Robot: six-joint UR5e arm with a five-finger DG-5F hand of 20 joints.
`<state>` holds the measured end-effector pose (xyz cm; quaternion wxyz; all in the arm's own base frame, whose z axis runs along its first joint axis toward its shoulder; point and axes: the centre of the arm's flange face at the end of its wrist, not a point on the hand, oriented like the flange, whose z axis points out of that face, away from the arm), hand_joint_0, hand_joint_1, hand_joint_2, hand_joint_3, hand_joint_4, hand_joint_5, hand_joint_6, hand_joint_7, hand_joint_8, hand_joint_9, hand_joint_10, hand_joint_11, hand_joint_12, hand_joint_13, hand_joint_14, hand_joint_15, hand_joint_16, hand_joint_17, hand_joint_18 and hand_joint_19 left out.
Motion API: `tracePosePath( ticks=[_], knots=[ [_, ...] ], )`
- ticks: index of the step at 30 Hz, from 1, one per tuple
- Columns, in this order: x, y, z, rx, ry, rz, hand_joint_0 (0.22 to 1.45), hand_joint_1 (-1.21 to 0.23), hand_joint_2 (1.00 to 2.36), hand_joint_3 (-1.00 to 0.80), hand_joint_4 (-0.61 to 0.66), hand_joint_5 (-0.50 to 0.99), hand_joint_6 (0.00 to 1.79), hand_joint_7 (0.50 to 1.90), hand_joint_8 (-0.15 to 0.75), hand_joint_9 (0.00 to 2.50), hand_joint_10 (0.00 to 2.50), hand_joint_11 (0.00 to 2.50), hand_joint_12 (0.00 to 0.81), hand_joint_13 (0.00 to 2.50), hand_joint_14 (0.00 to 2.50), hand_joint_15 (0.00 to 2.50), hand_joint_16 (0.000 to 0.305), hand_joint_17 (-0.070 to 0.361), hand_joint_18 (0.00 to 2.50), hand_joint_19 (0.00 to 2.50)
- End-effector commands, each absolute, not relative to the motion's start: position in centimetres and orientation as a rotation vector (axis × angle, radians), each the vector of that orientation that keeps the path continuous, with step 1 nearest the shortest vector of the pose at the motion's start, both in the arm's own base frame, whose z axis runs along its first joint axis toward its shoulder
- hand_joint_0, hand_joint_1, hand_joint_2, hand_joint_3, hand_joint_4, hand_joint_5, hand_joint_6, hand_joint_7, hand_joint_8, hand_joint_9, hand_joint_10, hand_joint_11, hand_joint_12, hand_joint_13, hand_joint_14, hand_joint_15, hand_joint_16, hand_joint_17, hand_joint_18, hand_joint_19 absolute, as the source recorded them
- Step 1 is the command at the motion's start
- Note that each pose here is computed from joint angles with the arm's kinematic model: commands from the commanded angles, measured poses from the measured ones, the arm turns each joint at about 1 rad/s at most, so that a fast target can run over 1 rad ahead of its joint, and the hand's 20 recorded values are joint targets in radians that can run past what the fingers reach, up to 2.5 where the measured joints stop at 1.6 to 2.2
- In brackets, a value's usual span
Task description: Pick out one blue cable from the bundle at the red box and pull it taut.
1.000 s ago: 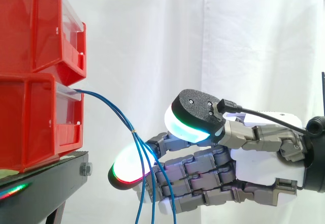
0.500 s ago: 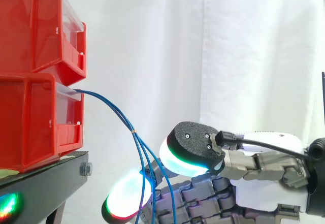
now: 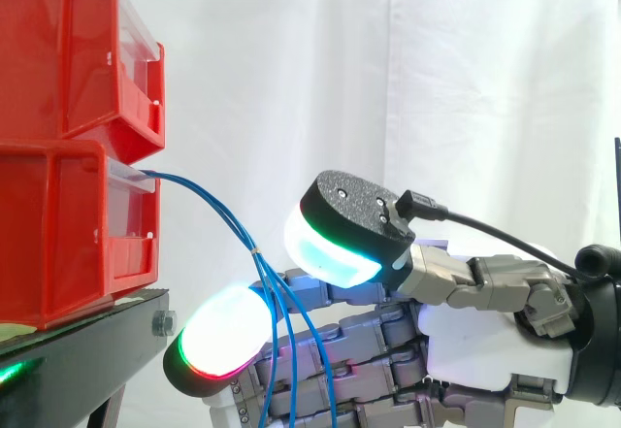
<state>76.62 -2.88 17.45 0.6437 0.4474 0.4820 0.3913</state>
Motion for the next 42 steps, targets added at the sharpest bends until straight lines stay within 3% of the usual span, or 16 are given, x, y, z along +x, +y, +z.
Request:
tracePosePath(
  ticks=[1, 7, 25, 42],
  knots=[
    [76.6, -2.9, 17.4, 1.035, 1.091, 0.922, 0.56, -0.50, 1.01, -0.41, 0.18, -0.20, 0.50, 1.02, 0.240, 0.39, 0.01, 0.31, 0.300, 0.33, 0.01, 0.24, 0.040, 0.090, 0.26, 0.34],
    [76.3, -3.3, 17.0, 1.059, 1.128, 0.953, 0.56, -0.51, 1.01, -0.40, 0.17, -0.20, 0.50, 1.03, 0.241, 0.39, 0.01, 0.32, 0.300, 0.34, 0.01, 0.24, 0.040, 0.090, 0.26, 0.35],
    [76.3, -4.2, 17.0, 1.129, 1.089, 1.047, 0.56, -0.50, 1.01, -0.41, 0.17, -0.20, 0.50, 1.03, 0.242, 0.40, 0.01, 0.33, 0.304, 0.34, 0.01, 0.26, 0.040, 0.091, 0.27, 0.36],
    [76.1, -6.0, 16.9, 1.147, 1.083, 1.045, 0.55, -0.50, 1.01, -0.42, 0.17, -0.20, 0.50, 1.03, 0.245, 0.40, 0.01, 0.34, 0.305, 0.35, 0.01, 0.26, 0.041, 0.092, 0.28, 0.36]
  ],
)
